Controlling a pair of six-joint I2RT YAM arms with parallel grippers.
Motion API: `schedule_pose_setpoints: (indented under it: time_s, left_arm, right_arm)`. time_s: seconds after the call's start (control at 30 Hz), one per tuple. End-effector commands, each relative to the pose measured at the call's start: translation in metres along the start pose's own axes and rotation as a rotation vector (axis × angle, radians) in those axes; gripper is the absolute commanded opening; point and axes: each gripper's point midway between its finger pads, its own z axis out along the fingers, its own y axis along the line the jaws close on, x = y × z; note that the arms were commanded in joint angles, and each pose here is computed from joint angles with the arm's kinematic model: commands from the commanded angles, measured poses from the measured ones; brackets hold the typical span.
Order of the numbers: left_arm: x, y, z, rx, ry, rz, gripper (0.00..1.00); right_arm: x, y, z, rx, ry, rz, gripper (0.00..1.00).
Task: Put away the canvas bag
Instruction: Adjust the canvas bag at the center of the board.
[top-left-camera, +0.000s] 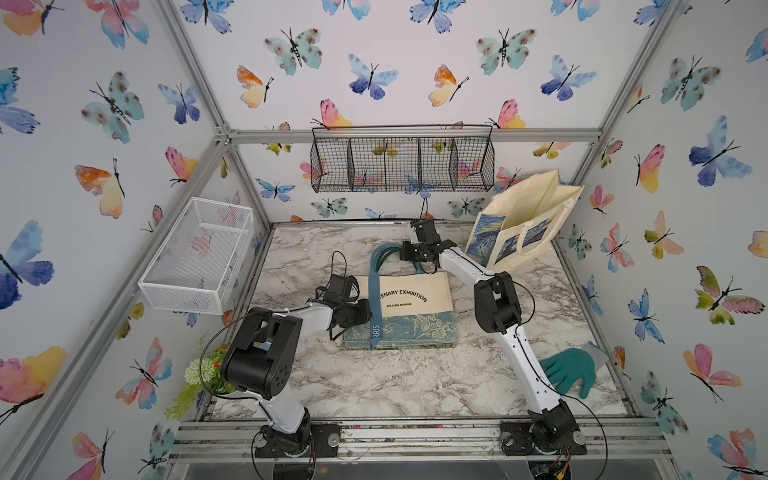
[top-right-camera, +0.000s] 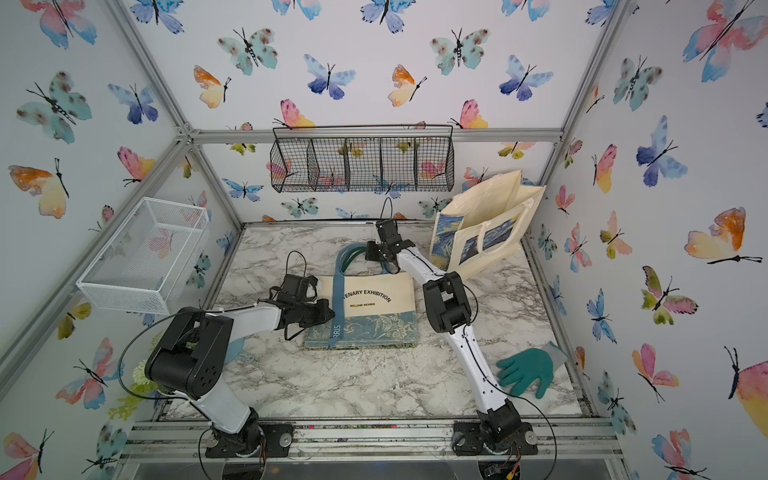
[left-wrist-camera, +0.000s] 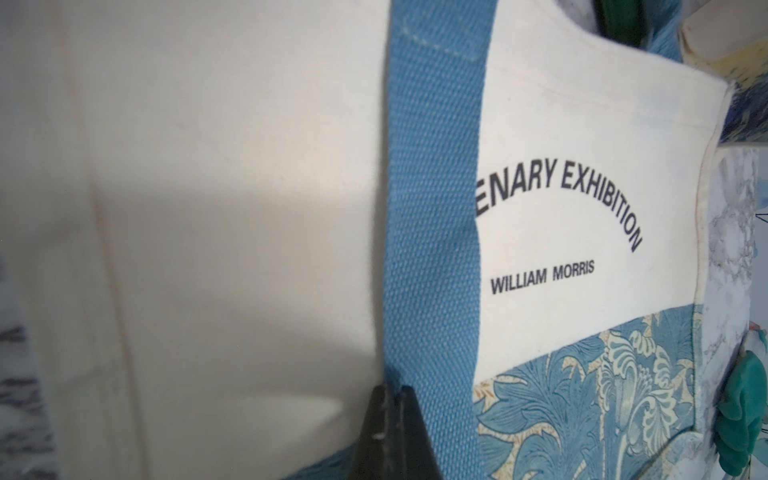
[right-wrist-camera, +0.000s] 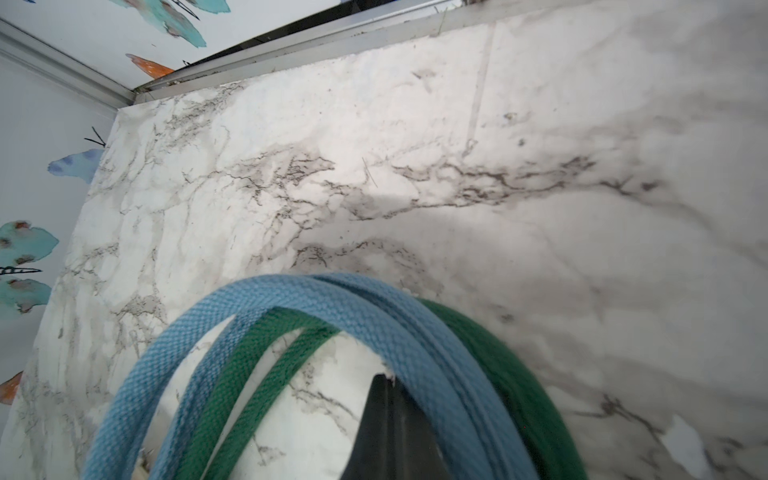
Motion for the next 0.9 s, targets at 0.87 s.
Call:
schedule_pose_setpoints:
  time_s: [0.87]
  left_arm:
    - [0.027, 0.010, 0.001, -0.024, 0.097, -0.024, 0.00]
  right_arm:
    - [-0.047, -0.041, -0.048, 0.226, -0.116, 0.006, 0.02]
